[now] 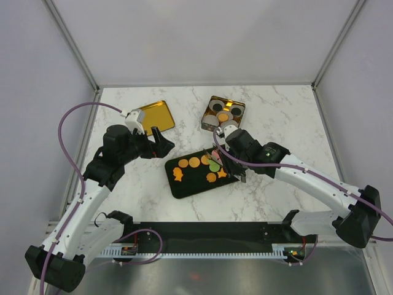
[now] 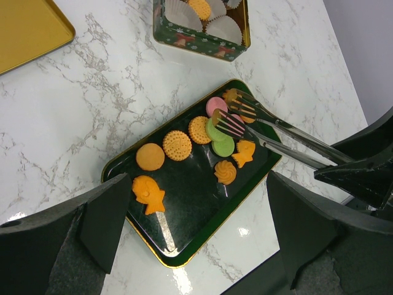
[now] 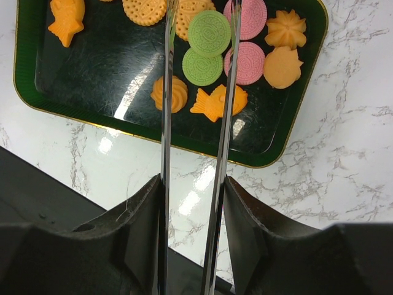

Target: Pack the cookies

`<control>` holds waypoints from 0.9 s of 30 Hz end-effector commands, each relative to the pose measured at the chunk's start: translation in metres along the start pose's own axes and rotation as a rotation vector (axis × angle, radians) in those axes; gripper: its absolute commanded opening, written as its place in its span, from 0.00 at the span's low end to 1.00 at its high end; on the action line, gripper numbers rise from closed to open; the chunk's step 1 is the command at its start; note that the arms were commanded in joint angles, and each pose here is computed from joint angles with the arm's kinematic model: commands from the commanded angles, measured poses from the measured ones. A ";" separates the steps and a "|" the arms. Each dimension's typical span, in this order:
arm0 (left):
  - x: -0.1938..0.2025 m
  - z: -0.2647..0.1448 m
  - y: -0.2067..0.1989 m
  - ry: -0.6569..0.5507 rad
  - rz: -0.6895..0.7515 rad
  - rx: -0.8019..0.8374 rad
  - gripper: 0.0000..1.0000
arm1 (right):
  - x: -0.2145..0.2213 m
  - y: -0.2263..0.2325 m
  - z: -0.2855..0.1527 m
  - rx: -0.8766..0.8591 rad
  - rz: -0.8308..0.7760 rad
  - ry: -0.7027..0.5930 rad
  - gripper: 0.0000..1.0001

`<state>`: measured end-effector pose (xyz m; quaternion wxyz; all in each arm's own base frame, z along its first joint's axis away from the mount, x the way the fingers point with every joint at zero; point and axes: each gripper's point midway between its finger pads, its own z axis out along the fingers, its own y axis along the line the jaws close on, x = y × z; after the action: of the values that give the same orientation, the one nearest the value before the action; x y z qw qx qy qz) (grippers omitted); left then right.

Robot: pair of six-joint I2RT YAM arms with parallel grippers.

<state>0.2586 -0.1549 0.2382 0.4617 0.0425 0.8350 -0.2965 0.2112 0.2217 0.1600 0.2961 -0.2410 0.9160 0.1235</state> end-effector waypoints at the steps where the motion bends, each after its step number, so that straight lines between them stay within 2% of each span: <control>1: -0.018 -0.004 -0.008 -0.048 0.033 0.019 0.99 | -0.011 0.006 -0.001 -0.010 -0.006 -0.039 0.50; 27: -0.018 -0.005 -0.008 -0.052 0.034 0.017 0.99 | 0.018 -0.001 0.020 0.061 -0.039 0.048 0.51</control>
<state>0.2586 -0.1549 0.2380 0.4614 0.0425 0.8350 -0.2966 0.2033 0.2203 0.1328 0.2695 -0.2592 0.9231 0.0895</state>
